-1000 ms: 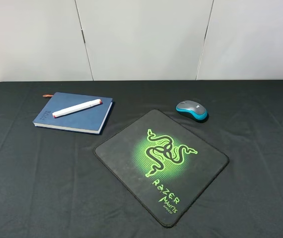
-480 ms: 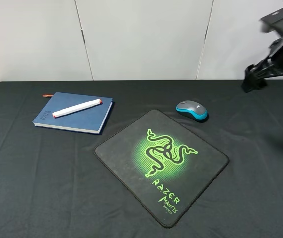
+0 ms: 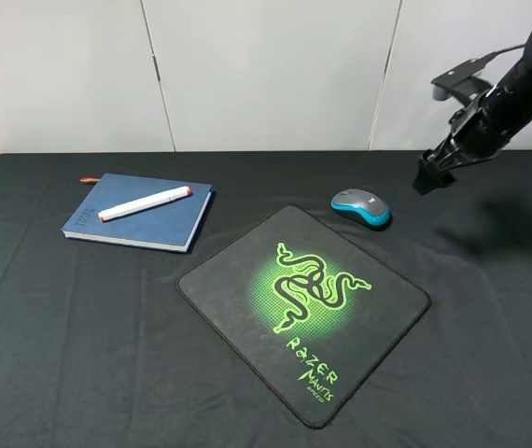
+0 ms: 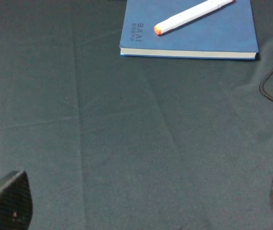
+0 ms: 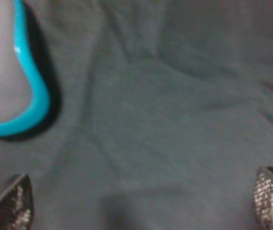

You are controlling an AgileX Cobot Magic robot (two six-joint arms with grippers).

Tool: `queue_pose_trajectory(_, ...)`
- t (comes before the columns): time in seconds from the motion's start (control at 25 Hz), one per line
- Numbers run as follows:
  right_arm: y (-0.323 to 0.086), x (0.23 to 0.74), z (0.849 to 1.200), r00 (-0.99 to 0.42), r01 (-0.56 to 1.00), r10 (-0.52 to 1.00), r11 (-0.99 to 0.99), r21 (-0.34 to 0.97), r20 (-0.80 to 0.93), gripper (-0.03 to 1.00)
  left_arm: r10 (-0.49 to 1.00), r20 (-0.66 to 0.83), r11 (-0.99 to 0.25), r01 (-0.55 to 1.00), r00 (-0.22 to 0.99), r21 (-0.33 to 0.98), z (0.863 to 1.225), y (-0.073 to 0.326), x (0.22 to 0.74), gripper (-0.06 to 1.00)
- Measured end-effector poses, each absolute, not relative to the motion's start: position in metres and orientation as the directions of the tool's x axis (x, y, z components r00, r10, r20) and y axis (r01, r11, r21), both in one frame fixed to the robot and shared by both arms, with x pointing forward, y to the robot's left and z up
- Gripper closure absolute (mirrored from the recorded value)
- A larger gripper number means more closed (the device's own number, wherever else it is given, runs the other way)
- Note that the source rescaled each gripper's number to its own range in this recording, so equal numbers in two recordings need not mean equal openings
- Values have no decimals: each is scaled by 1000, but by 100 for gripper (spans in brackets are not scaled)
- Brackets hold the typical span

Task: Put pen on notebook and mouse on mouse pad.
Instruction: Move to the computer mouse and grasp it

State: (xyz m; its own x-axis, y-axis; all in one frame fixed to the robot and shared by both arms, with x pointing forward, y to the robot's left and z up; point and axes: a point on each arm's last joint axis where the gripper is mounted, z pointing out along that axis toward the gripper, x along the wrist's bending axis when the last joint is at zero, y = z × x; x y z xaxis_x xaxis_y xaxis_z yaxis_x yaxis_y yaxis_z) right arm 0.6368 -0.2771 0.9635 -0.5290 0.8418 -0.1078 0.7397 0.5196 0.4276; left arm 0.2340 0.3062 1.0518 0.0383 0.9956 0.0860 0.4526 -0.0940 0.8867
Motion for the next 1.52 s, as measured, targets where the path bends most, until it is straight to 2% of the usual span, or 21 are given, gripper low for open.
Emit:
queue_pose_trajectory(0.44,-227,640,940,-678,638,730,640,429,-81,-3,996,87,-94,453,38,887,1052,306,234,-4)
queue_pose_trajectory(0.72,-193,660,932,-730,581,677,684,442,-88,-3,996,87,-94,453,38,887,1052,306,234,-4)
queue_pose_trajectory(1.52,-193,668,891,-738,613,671,709,349,-65,-3,996,87,-94,453,38,887,1052,306,234,-4)
